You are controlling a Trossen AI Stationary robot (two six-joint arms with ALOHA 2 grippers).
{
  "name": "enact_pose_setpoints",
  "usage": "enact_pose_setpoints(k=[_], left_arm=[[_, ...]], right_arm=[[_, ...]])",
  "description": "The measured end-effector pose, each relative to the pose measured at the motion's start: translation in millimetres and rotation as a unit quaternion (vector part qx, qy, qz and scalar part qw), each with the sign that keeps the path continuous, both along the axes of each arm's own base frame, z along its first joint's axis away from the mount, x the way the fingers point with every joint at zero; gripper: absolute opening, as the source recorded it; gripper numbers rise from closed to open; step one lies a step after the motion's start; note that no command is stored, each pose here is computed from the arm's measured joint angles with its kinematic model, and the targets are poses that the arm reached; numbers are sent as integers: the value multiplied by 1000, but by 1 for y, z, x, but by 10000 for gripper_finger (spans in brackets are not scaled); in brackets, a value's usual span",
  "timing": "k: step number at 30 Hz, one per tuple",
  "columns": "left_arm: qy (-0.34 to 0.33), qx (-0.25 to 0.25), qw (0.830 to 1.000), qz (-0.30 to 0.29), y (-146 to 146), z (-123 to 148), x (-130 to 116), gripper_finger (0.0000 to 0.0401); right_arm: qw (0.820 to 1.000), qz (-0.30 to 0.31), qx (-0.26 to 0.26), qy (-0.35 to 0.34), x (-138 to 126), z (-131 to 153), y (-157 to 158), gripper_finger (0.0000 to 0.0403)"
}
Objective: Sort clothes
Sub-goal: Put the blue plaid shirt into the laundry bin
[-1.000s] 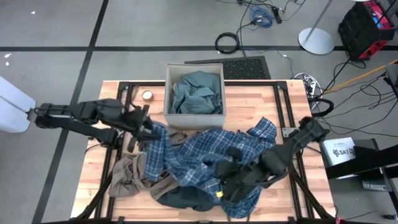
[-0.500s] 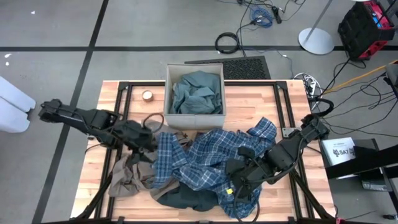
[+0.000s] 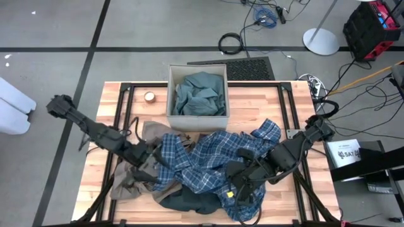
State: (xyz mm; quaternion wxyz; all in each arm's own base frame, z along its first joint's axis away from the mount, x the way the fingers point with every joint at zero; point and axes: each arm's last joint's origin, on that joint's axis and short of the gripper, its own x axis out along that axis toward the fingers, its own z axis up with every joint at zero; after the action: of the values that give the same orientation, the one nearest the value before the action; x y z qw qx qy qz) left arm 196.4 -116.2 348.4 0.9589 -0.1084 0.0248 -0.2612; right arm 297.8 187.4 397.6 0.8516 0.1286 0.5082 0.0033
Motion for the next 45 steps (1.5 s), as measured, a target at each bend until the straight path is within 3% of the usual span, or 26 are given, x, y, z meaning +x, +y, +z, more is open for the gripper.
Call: enact_pose_setpoints(k=[6,13,17,23,45], left_arm=[[46,92,993,59,-8,-30,55,267],[44,157,983,86,-7,-28,101,267],[56,164,982,81,-4,-21,109,267],[97,117,988,14,-1,-28,117,267],[141,121,982,17,-8,-60,138,262]], right_arm=[[998,31,20,-46,14,6,-5,0],[997,45,30,-50,26,2,-11,0],[997,53,31,-38,30,-4,-9,0],[997,65,27,-29,35,-9,-11,0],[998,55,18,-39,45,-9,-28,0]])
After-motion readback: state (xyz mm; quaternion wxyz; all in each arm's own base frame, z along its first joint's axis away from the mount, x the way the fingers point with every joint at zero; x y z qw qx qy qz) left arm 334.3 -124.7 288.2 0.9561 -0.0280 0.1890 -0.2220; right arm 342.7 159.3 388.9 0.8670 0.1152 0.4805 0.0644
